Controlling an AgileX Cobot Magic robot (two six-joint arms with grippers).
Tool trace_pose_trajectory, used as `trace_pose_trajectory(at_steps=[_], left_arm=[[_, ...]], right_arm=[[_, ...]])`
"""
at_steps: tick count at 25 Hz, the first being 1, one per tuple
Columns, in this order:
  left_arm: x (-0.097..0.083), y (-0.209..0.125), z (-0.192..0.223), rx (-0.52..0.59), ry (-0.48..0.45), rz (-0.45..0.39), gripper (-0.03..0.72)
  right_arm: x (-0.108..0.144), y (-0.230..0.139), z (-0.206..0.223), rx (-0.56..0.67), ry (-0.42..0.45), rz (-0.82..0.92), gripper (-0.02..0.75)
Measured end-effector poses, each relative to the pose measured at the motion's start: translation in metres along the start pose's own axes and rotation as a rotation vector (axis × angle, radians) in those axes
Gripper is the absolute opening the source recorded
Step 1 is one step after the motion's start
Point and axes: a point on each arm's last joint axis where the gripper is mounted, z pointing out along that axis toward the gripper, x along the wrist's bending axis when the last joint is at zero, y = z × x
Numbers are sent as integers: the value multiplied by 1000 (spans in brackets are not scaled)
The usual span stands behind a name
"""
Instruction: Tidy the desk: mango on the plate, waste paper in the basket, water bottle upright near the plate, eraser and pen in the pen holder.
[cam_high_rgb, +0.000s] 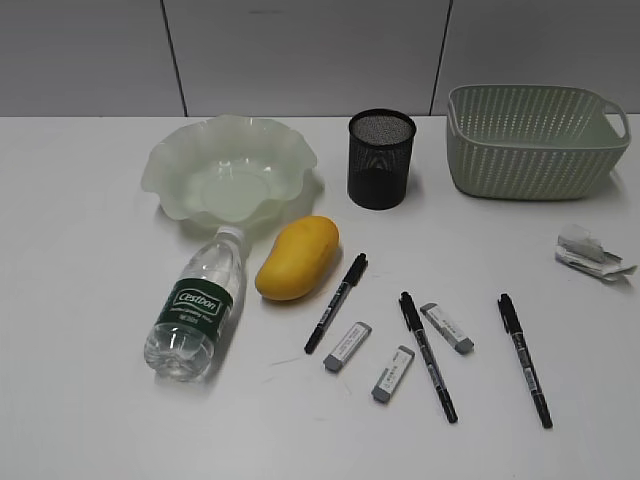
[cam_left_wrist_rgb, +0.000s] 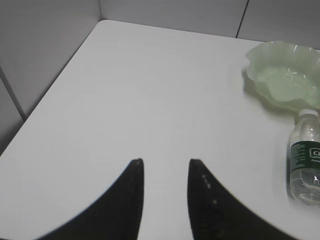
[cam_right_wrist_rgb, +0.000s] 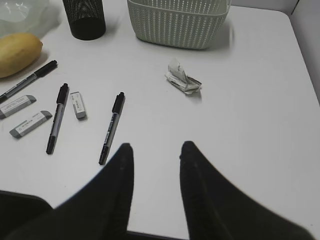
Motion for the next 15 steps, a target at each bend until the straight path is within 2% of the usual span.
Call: trace_pose_trajectory(at_steps=[15], left_arm=[[0, 0, 0, 0, 0, 0, 226]], right_arm=[[0, 0, 0, 0, 0, 0, 268]])
